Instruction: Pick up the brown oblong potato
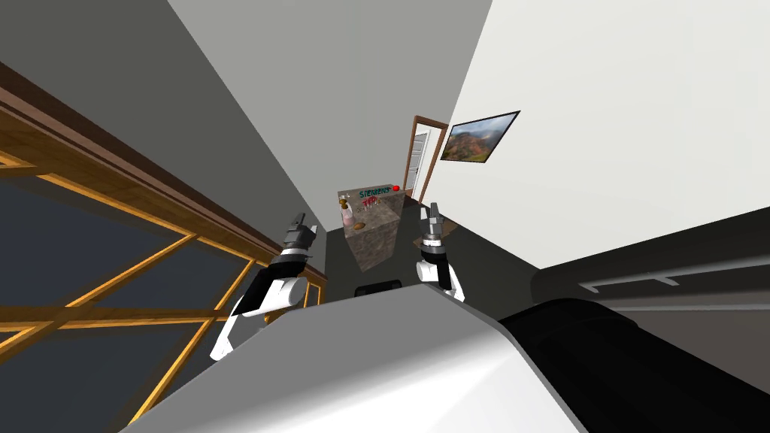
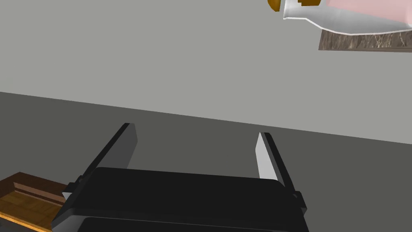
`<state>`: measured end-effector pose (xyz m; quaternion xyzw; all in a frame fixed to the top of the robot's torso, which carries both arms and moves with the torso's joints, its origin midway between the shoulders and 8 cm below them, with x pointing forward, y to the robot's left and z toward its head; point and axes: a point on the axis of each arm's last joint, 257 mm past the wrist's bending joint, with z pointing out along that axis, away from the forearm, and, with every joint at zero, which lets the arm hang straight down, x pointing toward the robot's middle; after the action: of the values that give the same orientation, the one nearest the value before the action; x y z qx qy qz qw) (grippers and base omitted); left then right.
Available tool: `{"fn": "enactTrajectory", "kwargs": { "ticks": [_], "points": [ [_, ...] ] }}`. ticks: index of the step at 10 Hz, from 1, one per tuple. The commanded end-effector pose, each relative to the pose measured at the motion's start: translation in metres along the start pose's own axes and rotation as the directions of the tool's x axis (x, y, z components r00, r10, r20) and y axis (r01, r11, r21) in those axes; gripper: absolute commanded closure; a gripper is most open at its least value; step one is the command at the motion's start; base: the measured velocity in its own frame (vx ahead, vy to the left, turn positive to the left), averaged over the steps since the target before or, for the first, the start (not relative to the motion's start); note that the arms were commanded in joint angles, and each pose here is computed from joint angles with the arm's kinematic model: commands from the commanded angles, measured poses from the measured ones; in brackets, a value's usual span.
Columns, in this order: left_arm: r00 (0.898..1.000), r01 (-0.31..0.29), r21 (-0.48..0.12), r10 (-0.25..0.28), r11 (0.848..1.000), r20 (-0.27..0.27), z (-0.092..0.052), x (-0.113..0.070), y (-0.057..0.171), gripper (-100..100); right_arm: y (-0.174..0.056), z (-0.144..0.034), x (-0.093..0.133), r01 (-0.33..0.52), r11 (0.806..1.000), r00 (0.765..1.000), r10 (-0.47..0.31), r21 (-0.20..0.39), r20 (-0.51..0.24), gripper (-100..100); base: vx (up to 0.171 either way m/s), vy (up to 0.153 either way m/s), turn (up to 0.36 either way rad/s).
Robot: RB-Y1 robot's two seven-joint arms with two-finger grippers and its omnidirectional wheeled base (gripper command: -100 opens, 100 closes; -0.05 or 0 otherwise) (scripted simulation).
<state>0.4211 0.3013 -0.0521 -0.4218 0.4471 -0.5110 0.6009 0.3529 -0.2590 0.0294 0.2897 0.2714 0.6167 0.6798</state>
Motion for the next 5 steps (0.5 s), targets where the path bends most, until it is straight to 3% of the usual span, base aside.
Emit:
{"fn": "enactTrajectory", "kwargs": {
  "ticks": [1,5],
  "points": [
    [1.000,0.001,-0.037,-0.001,0.999,-0.006,0.002,0.002,0.009,-100,0.000,0.000,0.000,0.000,1.000,1.000,0.000,0.000,0.000,0,0.019,-0.031,-0.028],
    [1.000,0.005,-0.121,-0.008,0.993,-0.026,0.006,0.008,0.028,-100,0.000,0.000,0.000,0.000,1.000,1.000,0.000,0.000,0.000,0,0.030,-0.033,-0.039]
  ]
}}
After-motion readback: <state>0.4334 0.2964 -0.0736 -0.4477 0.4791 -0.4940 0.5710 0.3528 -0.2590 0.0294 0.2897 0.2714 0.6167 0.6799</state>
